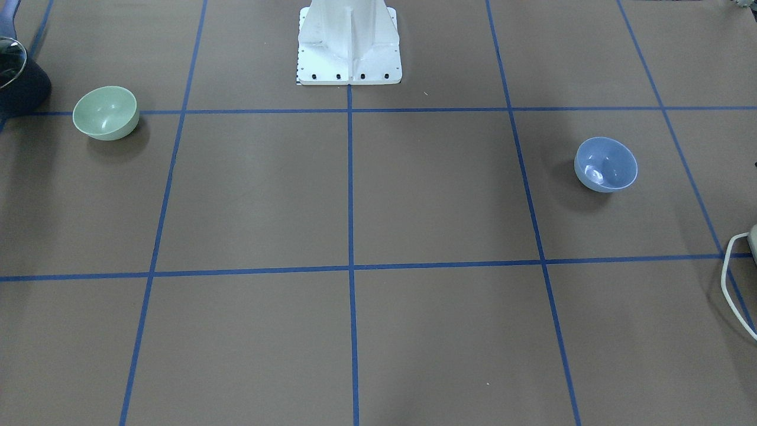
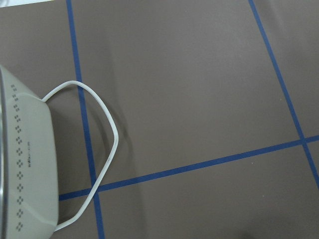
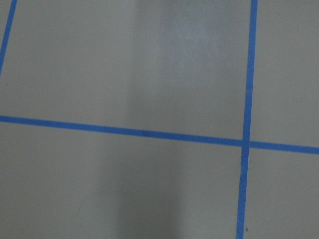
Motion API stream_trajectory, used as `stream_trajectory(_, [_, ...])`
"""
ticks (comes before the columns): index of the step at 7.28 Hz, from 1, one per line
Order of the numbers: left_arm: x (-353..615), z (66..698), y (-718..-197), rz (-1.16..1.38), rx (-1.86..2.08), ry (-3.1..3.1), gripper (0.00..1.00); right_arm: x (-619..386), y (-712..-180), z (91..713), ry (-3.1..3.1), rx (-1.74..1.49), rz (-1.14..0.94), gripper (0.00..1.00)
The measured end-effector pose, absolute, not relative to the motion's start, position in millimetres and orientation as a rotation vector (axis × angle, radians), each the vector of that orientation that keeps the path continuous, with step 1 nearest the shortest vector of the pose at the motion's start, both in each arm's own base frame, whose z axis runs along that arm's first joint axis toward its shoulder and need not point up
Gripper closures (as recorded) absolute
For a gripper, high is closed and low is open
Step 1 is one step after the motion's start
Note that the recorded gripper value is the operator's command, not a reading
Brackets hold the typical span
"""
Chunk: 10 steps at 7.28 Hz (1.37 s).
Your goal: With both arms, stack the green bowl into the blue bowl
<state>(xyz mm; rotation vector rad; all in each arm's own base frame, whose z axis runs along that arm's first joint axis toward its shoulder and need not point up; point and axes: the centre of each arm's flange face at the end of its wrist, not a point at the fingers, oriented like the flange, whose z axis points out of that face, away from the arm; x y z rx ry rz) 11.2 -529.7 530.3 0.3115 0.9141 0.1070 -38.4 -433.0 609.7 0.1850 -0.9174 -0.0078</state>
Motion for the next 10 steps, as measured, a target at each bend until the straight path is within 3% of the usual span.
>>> stream_trajectory(4, [53.4, 522.3, -536.8, 0.106, 0.27, 0.908, 0.02, -100.5, -394.1, 579.8, -1.013, 0.134, 0.008, 0.0])
stream_trajectory(10, [91.2, 540.2, -527.2, 0.111, 0.262, 0.871, 0.02, -124.8, -323.1, 595.5, -0.989, 0.007, -0.081, 0.0])
